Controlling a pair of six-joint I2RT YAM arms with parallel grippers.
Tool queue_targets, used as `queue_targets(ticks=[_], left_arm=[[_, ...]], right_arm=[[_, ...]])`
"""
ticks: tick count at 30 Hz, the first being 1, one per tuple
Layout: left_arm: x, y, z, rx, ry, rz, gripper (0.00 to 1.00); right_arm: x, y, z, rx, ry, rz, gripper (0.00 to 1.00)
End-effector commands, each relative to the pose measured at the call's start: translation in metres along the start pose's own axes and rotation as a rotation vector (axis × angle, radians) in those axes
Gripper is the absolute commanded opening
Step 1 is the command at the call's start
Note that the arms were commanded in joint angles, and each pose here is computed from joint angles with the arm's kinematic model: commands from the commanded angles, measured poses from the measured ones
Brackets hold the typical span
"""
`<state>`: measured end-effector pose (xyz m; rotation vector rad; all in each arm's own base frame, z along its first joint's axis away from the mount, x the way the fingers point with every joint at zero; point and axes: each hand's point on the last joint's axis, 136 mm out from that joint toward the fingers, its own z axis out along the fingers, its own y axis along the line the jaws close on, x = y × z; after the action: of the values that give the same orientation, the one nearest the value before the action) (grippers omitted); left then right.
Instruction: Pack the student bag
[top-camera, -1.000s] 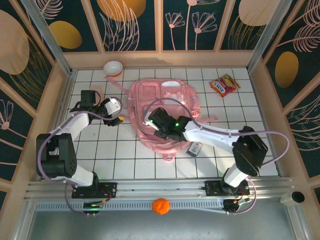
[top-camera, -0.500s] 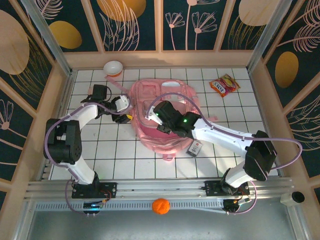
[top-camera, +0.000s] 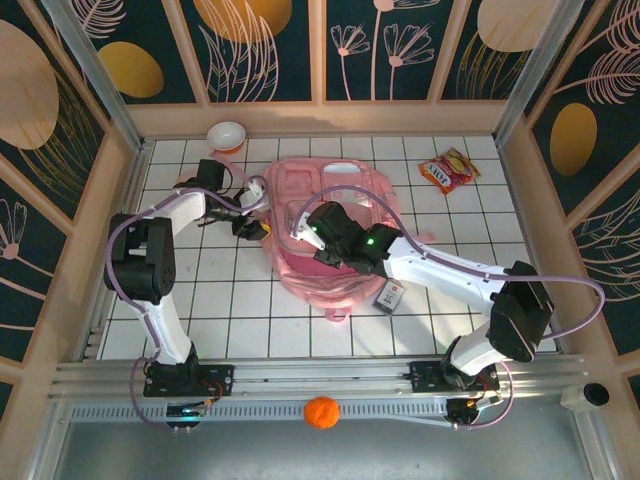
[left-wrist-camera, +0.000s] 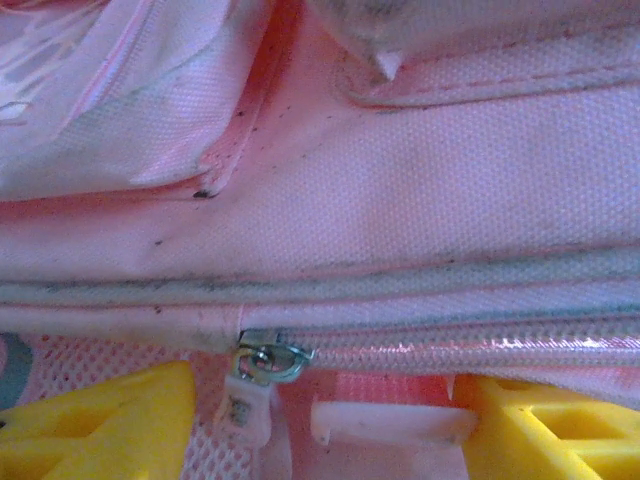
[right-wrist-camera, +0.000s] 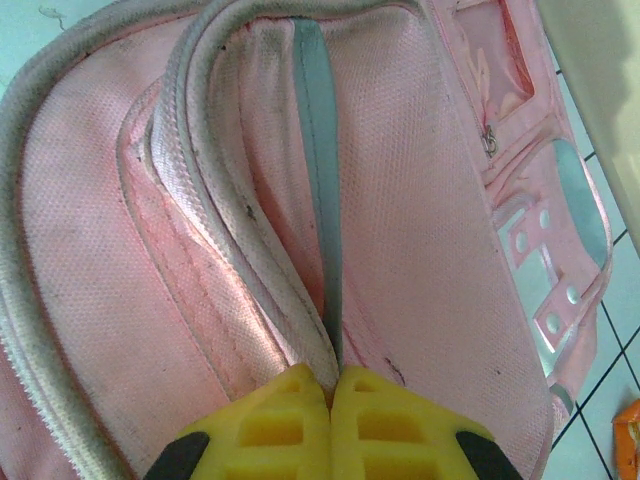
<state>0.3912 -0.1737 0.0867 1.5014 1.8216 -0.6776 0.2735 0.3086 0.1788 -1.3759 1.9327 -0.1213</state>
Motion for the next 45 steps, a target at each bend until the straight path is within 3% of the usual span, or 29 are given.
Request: queue_targets(ticks=[1, 3, 7, 15, 19, 25, 36, 40, 45], left_arm=[[-0.009, -0.017, 0.003, 0.094, -0.051, -0.006, 0.64], [-0.009, -0.021, 0.003, 0.105, -0.055, -0.015, 0.58], [-0.013, -0.025, 0.0, 0.11, -0.066, -0.022, 0.29], [-0.02, -0.026, -0.007, 0.079, -0.077, -0.002, 0.24], [-0.024, -0.024, -0.01, 0.054, -0.089, -0.012, 0.13], [-0.026, -0.03, -0.014, 0.026, -0.11, -0.002, 0.27], [-0.021, -0.028, -0.006, 0.05, -0.121, -0.059, 0.34], [-0.021, -0.027, -0.005, 0.046, -0.118, -0.067, 0.33], [-0.019, -0.023, -0.01, -0.006, -0.087, -0.062, 0.24]], right_arm=[[-0.011, -0.015, -0.018, 0.039, -0.056, 0.016, 0.0], [-0.01, -0.016, -0.017, 0.048, -0.05, 0.018, 0.0], [-0.005, -0.015, -0.014, 0.05, -0.033, 0.014, 0.0], [-0.003, -0.016, -0.012, 0.045, -0.033, 0.032, 0.0], [0.001, -0.017, -0.009, 0.048, -0.02, 0.06, 0.0], [0.002, -0.016, -0.012, 0.036, -0.032, 0.093, 0.0], [0.001, -0.017, -0.013, 0.028, -0.036, 0.11, 0.0], [0.002, -0.014, -0.011, 0.017, -0.032, 0.118, 0.0], [0.007, -0.017, -0.004, 0.024, -0.006, 0.159, 0.0]])
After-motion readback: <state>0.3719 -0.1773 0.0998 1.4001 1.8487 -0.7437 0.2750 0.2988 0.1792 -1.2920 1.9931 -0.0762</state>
